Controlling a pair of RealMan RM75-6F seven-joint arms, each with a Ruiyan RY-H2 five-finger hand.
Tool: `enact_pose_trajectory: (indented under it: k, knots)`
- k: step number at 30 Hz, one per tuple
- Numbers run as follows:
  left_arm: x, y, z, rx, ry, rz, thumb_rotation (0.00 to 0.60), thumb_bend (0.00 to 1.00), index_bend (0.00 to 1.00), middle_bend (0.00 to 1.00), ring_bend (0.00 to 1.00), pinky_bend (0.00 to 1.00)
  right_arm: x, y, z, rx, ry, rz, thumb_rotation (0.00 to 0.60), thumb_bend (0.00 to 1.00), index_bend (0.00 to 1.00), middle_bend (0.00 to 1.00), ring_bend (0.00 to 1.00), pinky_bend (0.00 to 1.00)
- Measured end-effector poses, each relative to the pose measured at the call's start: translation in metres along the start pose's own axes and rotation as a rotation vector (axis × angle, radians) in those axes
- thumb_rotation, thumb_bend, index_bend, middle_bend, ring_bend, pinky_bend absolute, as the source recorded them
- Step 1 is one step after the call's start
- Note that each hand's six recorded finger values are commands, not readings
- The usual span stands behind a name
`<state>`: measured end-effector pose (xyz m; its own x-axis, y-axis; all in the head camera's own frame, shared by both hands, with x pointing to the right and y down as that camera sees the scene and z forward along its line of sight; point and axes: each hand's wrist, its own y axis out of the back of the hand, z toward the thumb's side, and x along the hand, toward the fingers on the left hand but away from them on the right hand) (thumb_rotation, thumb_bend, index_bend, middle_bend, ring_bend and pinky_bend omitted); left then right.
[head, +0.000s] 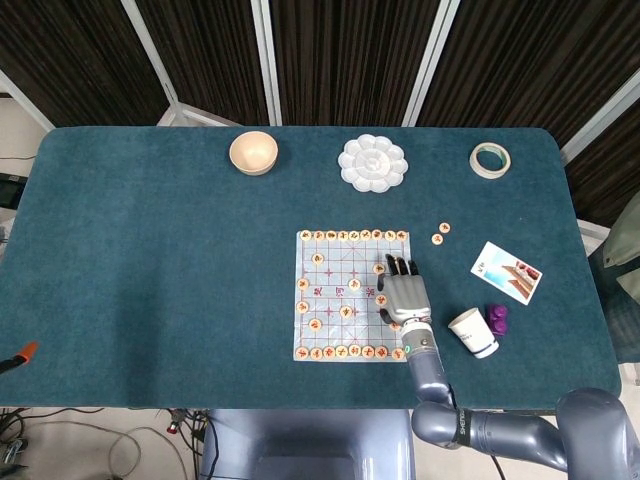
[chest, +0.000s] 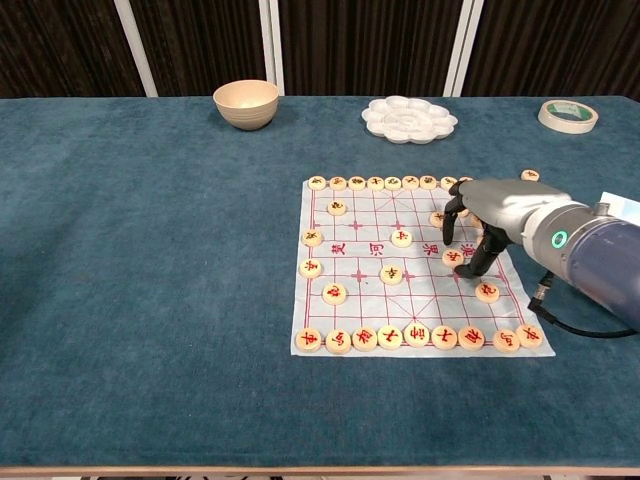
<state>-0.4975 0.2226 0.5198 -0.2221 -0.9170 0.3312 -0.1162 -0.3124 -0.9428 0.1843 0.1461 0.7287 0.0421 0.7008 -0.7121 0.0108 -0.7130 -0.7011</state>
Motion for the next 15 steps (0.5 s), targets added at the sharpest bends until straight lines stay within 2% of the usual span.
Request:
enact_pose_trajectory:
  k: [15]
  knots:
    - [0.0001,-0.0004,0.0002,0.004,0.0,0.001,0.6,0.0,0.05,0.0,0.0,0.0,-0.004,-0.0034,-0.0026,0.0,-0.012,0.004,0.6,0.38,0.44,0.0,0.0,0.09]
